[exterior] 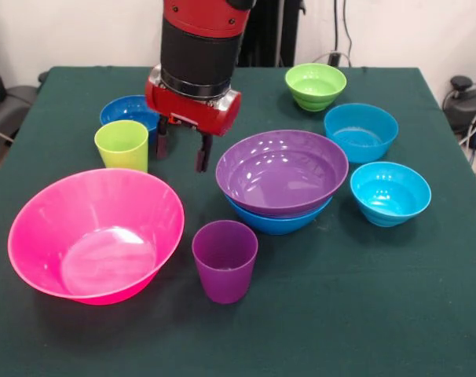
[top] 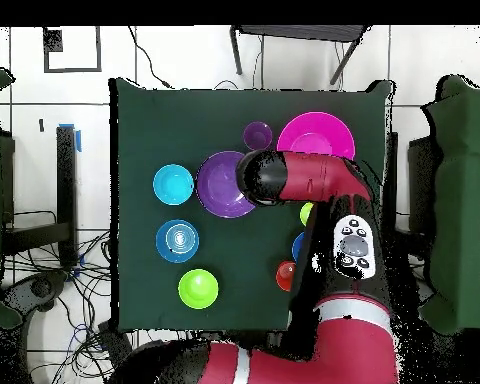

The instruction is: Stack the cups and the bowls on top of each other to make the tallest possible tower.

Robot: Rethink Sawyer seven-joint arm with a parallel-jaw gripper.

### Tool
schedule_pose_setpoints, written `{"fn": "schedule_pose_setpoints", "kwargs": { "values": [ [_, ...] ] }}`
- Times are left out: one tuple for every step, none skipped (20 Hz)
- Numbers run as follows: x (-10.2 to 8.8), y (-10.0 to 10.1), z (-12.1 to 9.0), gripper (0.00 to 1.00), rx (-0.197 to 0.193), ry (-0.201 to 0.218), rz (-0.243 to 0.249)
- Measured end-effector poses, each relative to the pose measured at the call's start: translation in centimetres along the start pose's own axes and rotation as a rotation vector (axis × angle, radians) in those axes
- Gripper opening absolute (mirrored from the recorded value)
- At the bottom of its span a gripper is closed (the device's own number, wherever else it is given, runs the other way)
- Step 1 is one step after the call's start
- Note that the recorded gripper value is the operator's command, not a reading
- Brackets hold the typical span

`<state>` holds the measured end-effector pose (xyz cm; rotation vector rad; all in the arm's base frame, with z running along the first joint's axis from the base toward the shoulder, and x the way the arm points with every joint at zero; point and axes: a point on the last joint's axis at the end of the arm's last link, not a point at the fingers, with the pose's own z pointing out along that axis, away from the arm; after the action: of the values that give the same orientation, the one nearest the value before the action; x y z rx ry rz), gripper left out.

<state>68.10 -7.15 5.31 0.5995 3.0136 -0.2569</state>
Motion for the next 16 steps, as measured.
{"fn": "schedule_pose_setpoints", "kwargs": {
  "values": [
    [-0.1, -0.1, 0.0, 1.0, -0.003, -0.001, 0.0],
    [-0.2, -0.2, 0.0, 1.0, -0.006, -0.002, 0.0],
    [-0.3, -0.3, 0.0, 1.0, -0.008, -0.002, 0.0],
    [-0.3, -0.3, 0.1, 1.0, -0.01, -0.001, 0.0],
    [-0.4, -0.4, 0.1, 1.0, -0.012, 0.0, -0.001],
    [-0.4, -0.5, 0.1, 1.0, -0.013, 0.001, -0.001],
    [-0.5, -0.5, 0.2, 1.0, -0.015, 0.002, -0.001],
    [-0.5, -0.6, 0.2, 1.0, -0.017, 0.002, -0.002],
    [-0.5, -0.7, 0.3, 1.0, -0.018, 0.006, -0.002],
    [-0.5, -0.8, 0.3, 1.0, -0.019, 0.01, -0.003],
    [-0.5, -0.9, 0.4, 1.0, -0.021, 0.02, -0.003],
    [-0.4, -0.9, 0.4, 1.0, -0.022, 0.027, -0.002],
    [-0.4, -0.9, 0.4, 1.0, -0.022, 0.033, -0.001],
    [-0.3, -1.0, 0.4, 1.0, -0.022, 0.045, 0.0],
    [-0.2, -1.1, 0.4, 1.0, -0.021, 0.056, 0.001],
    [-0.1, -1.1, 0.4, 1.0, -0.021, 0.068, 0.002]
  ]
}}
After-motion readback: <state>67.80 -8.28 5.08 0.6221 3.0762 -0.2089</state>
